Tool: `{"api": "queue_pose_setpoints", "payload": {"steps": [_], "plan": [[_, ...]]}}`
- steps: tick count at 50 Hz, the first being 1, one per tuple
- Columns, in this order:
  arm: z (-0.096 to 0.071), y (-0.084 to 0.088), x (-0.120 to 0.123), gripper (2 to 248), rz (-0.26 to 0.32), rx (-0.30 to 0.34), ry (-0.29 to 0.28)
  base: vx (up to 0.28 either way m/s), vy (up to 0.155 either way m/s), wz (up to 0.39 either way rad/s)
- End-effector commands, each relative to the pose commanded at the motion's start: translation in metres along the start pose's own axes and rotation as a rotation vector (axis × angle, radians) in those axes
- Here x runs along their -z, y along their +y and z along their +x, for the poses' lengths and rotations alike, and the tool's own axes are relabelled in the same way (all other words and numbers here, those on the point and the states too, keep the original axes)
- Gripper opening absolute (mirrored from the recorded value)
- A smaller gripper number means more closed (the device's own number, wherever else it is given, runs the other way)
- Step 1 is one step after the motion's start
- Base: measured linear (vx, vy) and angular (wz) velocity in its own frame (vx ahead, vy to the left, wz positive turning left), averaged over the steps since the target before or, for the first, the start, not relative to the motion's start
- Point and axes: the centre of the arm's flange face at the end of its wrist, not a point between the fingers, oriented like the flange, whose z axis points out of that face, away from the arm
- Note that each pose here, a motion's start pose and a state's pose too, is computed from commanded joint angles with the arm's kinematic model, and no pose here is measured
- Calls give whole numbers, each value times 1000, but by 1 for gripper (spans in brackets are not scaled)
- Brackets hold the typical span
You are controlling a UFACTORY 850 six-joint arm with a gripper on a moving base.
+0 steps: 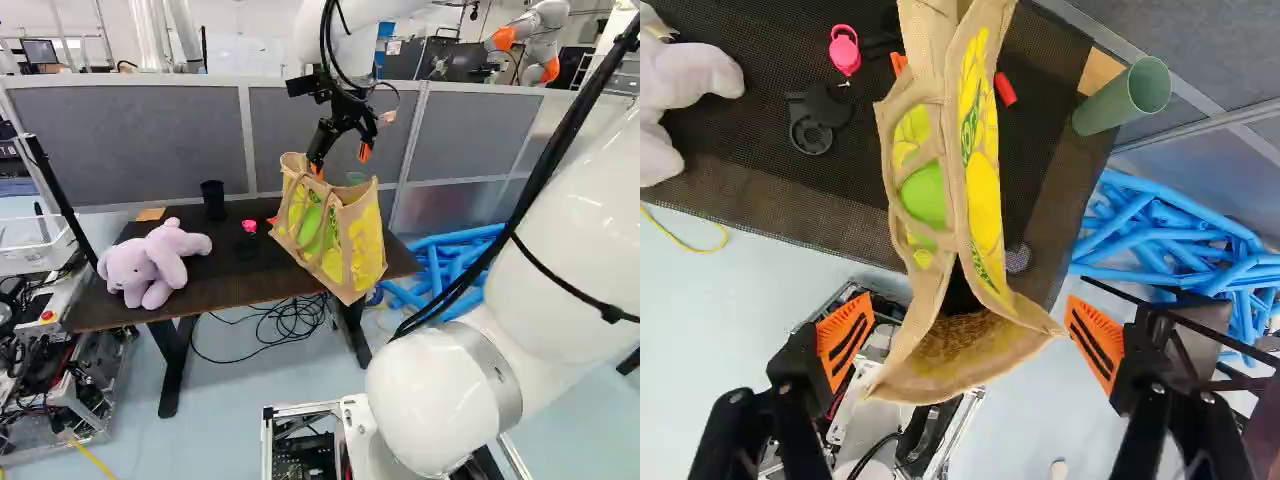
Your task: Pick up the bag on the ground and place it on the table
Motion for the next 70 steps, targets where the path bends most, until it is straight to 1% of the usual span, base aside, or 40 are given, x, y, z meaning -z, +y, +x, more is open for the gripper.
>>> {"api": "queue_pose_setpoints", "payload": {"steps": [17, 28, 70], "plan": [[0, 0, 0, 247, 0, 0, 0, -2, 0, 0], [0, 0, 0, 247, 0, 0, 0, -89, -1, 2], [0, 0, 0, 247, 0, 0, 0, -185, 0, 4]]}}
